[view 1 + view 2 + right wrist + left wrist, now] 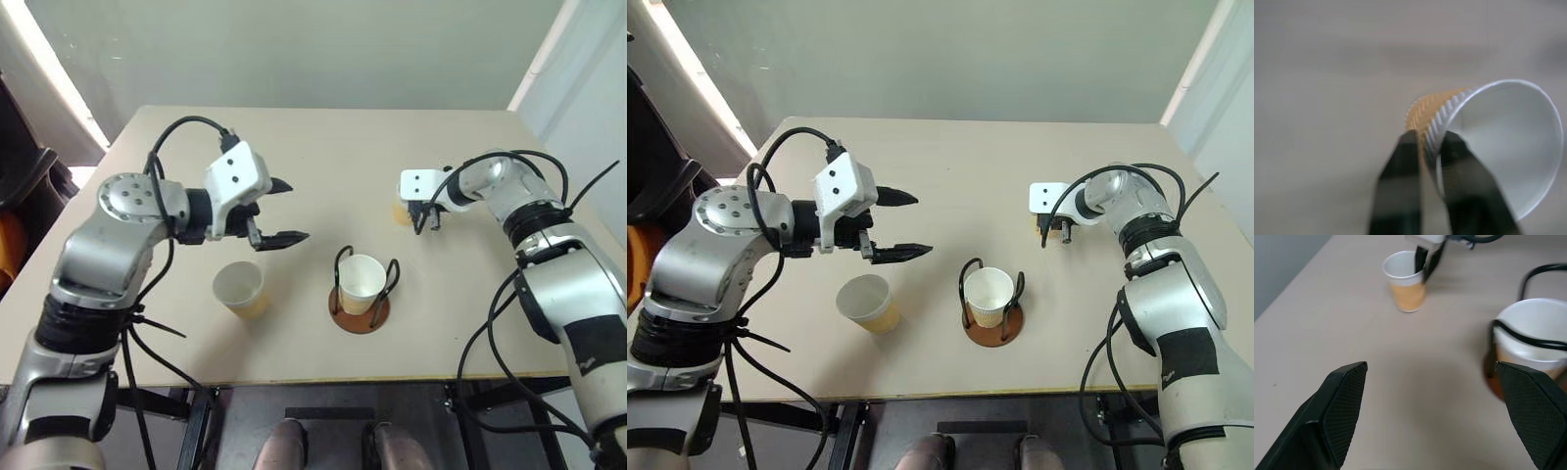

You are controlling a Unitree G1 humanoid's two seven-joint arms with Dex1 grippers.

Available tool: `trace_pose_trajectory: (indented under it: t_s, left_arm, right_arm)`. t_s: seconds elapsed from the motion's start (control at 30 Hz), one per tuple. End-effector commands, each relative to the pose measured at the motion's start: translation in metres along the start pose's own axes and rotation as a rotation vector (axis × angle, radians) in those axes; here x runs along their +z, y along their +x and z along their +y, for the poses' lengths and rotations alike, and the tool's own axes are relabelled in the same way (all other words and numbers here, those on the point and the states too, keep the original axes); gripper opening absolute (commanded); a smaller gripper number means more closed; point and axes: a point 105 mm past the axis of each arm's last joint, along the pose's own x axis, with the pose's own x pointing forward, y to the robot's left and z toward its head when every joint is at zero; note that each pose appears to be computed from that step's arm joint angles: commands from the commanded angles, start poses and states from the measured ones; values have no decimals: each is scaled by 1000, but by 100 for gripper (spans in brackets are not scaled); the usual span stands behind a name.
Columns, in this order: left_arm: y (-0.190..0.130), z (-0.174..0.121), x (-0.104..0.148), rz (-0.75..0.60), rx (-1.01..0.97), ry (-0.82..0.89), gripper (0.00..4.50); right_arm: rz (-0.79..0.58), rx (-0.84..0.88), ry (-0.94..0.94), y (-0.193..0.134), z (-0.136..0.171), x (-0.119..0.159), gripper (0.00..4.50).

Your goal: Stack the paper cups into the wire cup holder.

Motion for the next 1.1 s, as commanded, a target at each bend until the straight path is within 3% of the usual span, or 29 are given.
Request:
trace_pose_trajectory:
  t_s: [0.03,0.17,0.23,0.33,0.4,0.5,0.77,1.1]
  left_arm:
    - [-16,-3,12,-37,-52,29,450]
    - [-23,-4,11,-34,-81,34,450]
    - [-25,-4,14,-46,-98,37,450]
    - [-29,-13,20,-67,-170,50,450]
    - [-32,-18,23,-84,-209,49,450]
    - [-35,-22,23,-81,-252,50,450]
    - [-43,-32,21,-55,-275,114,450]
    - [-47,-36,18,-44,-266,131,450]
  right_arm:
    - [-106,-72,-28,-32,-25,18,5]
    - [-238,-84,-89,-76,-37,38,5]
    - [-377,-61,-105,-107,-37,63,5]
    - [-569,51,-161,-156,-13,100,5]
    - [-623,117,-202,-168,6,115,5]
    - [-651,198,-222,-166,27,128,5]
    - [-546,335,-305,-142,65,119,5]
    - [-535,415,-364,-137,84,121,5]
